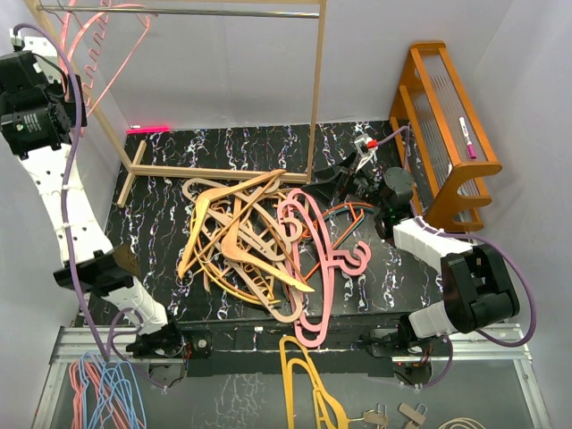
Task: Organize the hangers
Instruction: Place the hanger at the clothesline, then pick up the hanger at the center of the board, then place the hanger at the clothesline, then pick up the hanger at the center of the board.
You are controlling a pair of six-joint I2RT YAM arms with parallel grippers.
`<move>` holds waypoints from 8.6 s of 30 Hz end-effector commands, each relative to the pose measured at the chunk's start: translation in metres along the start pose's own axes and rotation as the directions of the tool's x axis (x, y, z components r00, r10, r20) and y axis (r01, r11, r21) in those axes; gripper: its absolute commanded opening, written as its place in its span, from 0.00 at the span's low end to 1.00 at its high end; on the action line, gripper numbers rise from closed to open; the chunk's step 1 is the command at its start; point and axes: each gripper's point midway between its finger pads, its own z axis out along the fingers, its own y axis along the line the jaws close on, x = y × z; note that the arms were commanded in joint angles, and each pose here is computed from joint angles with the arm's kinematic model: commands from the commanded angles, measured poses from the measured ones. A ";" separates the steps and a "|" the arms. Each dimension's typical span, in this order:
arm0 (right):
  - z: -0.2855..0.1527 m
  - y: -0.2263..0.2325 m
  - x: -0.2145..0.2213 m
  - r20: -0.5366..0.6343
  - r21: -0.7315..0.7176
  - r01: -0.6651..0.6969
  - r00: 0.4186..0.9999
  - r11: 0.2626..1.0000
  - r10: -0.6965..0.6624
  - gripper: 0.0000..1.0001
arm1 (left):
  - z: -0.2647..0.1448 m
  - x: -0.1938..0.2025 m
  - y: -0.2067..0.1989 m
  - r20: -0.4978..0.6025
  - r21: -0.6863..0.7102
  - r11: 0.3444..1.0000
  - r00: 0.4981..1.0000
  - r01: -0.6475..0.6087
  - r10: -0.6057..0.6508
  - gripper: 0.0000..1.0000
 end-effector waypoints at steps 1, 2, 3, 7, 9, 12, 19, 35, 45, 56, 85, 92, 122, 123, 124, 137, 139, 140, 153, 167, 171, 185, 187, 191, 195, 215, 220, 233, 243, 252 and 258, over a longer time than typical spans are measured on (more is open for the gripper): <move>0.003 -0.009 -0.007 -0.011 0.078 0.066 0.998 0.995 -0.065 0.99 | -0.148 -0.070 0.009 0.439 0.186 0.983 0.894 0.005 -0.087 0.97; 0.003 -0.016 -0.002 -0.046 0.116 0.103 0.994 0.988 -0.098 0.99 | -0.180 -0.075 0.012 0.532 0.191 0.981 0.842 -0.011 -0.095 0.97; 0.003 -0.022 0.003 -0.080 0.164 0.130 0.990 0.978 -0.118 0.98 | -0.212 -0.080 0.013 0.626 0.200 0.979 0.774 -0.040 -0.096 0.97; -0.013 -0.036 0.015 -0.170 0.344 0.192 0.975 0.919 -0.140 0.99 | -0.264 -0.059 -0.043 0.630 0.462 0.850 0.768 -0.255 -0.113 0.97; -0.026 -0.039 0.021 -0.197 0.412 0.176 0.975 0.894 -0.101 0.98 | -0.255 -0.028 -0.085 0.503 0.655 0.699 0.856 -0.287 -0.121 0.97; -0.041 -0.036 0.029 -0.241 0.461 0.189 0.967 0.867 -0.083 0.98 | -0.229 0.036 -0.141 0.249 0.867 0.463 0.965 -0.183 -0.086 0.97; -0.060 -0.016 0.018 -0.147 0.492 0.139 0.986 0.859 -0.075 0.98 | -0.196 0.163 -0.223 -0.165 0.978 0.143 0.983 0.152 0.082 0.97; -0.066 -0.005 0.007 -0.118 0.497 0.112 0.991 0.860 -0.061 0.99 | -0.102 0.323 -0.272 -0.329 0.920 0.330 0.878 0.214 0.348 0.97; -0.064 -0.011 0.010 -0.099 0.513 0.087 0.994 0.854 -0.042 0.99 | -0.076 0.348 -0.285 -0.303 0.911 0.378 0.888 0.165 0.344 0.87; -0.055 -0.015 0.015 -0.106 0.504 0.066 0.994 0.861 -0.014 0.98 | -0.102 0.352 -0.296 -0.287 0.957 0.155 0.870 0.245 0.401 0.75; -0.041 -0.012 0.024 -0.117 0.477 0.045 0.993 0.878 0.013 0.99 | -0.060 0.325 -0.293 -0.369 0.929 0.152 0.879 0.338 0.300 0.82; -0.039 -0.014 0.023 -0.123 0.482 0.060 0.992 0.874 0.000 0.98 | -0.059 0.327 -0.317 -0.326 0.944 0.174 0.874 0.280 0.359 0.81; -0.039 -0.014 0.023 -0.119 0.478 0.068 0.993 0.876 -0.012 0.99 | -0.078 0.281 -0.265 -0.159 0.938 0.346 0.919 0.026 0.362 0.00; -0.038 -0.014 0.023 -0.117 0.474 0.068 0.993 0.878 -0.014 0.98 | -0.081 0.276 -0.261 -0.139 0.936 0.352 0.923 0.004 0.359 0.00; -0.037 -0.014 0.023 -0.115 0.469 0.067 0.993 0.881 -0.015 0.99 | -0.084 0.271 -0.257 -0.119 0.933 0.358 0.927 -0.017 0.355 0.00; -0.020 0.002 0.000 -0.072 0.386 0.101 0.994 0.917 -0.080 0.99 | -0.077 0.155 -0.148 0.095 0.576 0.748 0.936 -0.330 0.339 0.00; -0.018 0.005 -0.002 -0.061 0.373 0.093 0.995 0.923 -0.076 0.98 | -0.079 0.129 -0.119 0.101 0.461 0.820 0.938 -0.339 0.331 0.00; -0.017 0.008 -0.004 -0.053 0.364 0.091 0.996 0.927 -0.077 0.99 | -0.081 0.115 -0.106 0.113 0.407 0.847 0.939 -0.342 0.325 0.00; -0.008 0.019 -0.013 -0.030 0.295 0.112 0.994 0.949 -0.108 0.99 | -0.089 -0.003 -0.010 0.249 -0.038 0.955 0.923 -0.293 0.293 0.00; -0.009 0.015 -0.010 -0.011 0.300 0.125 0.992 0.946 -0.128 0.98 | -0.074 -0.054 -0.033 0.330 -0.140 0.933 0.873 -0.332 0.360 0.00; -0.008 0.012 -0.006 -0.015 0.303 0.114 0.993 0.946 -0.115 0.99 | -0.072 -0.066 -0.037 0.351 -0.174 0.924 0.856 -0.339 0.380 0.00; -0.004 0.009 -0.008 -0.018 0.309 0.108 0.994 0.945 -0.108 0.99 | -0.044 -0.083 -0.038 0.305 -0.292 0.872 0.826 -0.393 0.474 0.00; -0.004 0.010 -0.008 -0.018 0.308 0.109 0.994 0.945 -0.109 0.99 | -0.041 -0.085 -0.038 0.300 -0.301 0.868 0.825 -0.395 0.480 0.00; -0.004 0.009 -0.008 -0.020 0.309 0.110 0.994 0.945 -0.109 0.99 | -0.034 -0.086 -0.039 0.287 -0.309 0.864 0.826 -0.399 0.484 0.00; -0.003 0.009 -0.007 -0.024 0.308 0.103 0.995 0.946 -0.100 0.98 | -0.026 -0.086 -0.040 0.253 -0.320 0.857 0.835 -0.404 0.488 0.00; -0.008 0.006 -0.001 -0.049 0.332 0.094 0.995 0.939 -0.082 0.99 | -0.079 -0.091 0.008 0.227 -0.307 0.933 0.938 -0.189 0.264 0.97; -0.012 0.006 0.005 -0.067 0.338 0.091 0.995 0.937 -0.072 0.99 | -0.165 -0.083 0.023 0.413 -0.103 0.994 0.908 -0.033 0.073 0.97; -0.045 0.018 0.049 -0.247 0.321 0.189 0.963 0.928 -0.111 0.99 | -0.214 0.170 -0.218 -0.032 0.941 0.334 0.976 -0.043 0.215 0.97; -0.011 0.094 0.075 -0.306 -0.229 0.621 0.685 0.749 -0.661 0.99 | -0.201 0.285 -0.243 -0.192 0.978 0.172 0.824 0.116 0.534 0.97; 0.097 0.054 0.128 -0.226 -0.522 0.733 0.373 0.435 -0.900 1.00 | -0.142 0.238 -0.219 -0.372 0.755 0.644 0.890 0.124 0.265 0.97; 0.128 0.033 0.182 -0.227 -0.712 0.575 0.354 0.402 -0.907 0.99 | -0.140 0.215 -0.196 -0.380 0.705 0.675 0.920 0.220 0.097 0.97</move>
